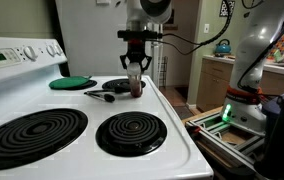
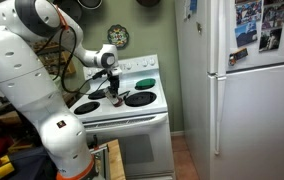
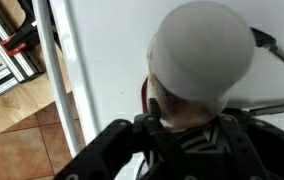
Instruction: Turn the ketchup bottle to stand on its white lid
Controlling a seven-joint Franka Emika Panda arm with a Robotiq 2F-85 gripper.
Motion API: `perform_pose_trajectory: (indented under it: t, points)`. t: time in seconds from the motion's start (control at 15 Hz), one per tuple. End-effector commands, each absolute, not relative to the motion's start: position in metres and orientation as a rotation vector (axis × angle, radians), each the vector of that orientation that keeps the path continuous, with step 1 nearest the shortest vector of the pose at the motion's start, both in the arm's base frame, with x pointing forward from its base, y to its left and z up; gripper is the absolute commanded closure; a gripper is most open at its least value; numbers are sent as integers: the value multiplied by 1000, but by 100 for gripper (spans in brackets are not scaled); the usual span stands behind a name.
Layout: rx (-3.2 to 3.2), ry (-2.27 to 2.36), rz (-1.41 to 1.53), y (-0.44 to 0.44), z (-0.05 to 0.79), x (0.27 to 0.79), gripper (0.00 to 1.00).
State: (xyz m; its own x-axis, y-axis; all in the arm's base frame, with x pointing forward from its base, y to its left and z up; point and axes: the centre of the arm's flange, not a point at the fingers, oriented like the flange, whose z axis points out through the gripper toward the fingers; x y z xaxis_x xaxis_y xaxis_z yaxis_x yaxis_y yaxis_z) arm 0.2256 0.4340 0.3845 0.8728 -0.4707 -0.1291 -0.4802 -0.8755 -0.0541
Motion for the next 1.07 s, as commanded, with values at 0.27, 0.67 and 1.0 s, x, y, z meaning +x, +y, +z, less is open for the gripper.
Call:
perform_pose_trajectory:
  t: [0.27,0.67,1.0]
  points:
    - [-3009,707,84,448,390,210,82]
    - [-3015,717,-40,448,393,211,82]
    - [-3031,679,-100,452,393,210,82]
